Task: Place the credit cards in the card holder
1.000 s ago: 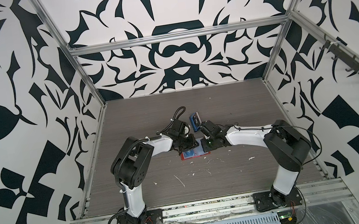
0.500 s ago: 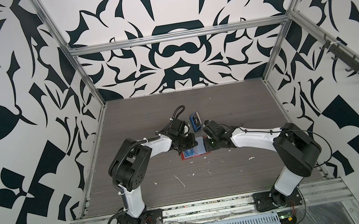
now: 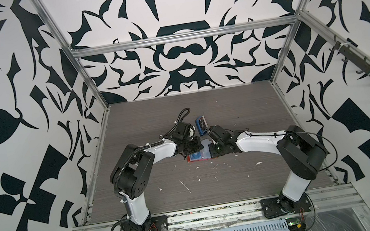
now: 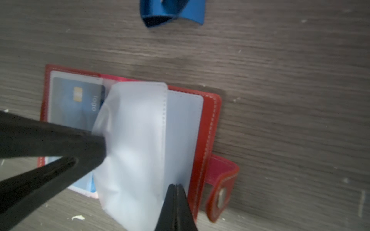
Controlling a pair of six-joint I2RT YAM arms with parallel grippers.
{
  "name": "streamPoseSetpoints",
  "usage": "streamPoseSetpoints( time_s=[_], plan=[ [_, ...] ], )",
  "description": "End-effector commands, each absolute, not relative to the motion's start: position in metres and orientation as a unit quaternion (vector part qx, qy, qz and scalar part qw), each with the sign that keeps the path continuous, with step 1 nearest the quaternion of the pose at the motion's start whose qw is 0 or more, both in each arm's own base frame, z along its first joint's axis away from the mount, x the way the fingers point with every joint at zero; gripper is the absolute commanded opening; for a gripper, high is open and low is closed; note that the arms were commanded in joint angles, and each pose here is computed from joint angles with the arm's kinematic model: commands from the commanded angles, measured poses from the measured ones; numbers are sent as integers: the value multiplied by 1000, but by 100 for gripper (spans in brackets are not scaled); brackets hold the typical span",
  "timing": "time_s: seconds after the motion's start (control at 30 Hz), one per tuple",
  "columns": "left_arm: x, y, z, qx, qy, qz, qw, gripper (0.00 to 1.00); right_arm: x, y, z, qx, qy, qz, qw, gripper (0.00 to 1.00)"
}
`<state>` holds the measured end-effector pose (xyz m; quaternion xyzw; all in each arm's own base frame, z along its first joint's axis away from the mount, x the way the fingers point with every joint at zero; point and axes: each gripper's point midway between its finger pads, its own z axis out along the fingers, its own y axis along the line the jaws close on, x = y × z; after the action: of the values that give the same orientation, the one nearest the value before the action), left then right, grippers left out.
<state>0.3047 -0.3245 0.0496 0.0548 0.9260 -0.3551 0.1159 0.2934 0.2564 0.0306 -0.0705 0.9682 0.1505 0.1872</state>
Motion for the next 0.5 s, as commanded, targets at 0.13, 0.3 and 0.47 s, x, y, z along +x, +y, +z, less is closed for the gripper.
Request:
streamPoseSetpoints(
  time_s=[0.13, 0.3, 0.47],
  plan=[
    [302, -316, 58, 54, 927, -344, 137, 21, 301, 287, 52, -72, 948, 230, 209, 7],
    [308, -294, 69, 31, 932, -308, 187, 35, 301, 300, 55, -79, 941, 261, 203, 15],
    [310, -275, 80, 16, 933, -280, 226, 36, 301, 313, 55, -90, 936, 280, 194, 17]
  ],
)
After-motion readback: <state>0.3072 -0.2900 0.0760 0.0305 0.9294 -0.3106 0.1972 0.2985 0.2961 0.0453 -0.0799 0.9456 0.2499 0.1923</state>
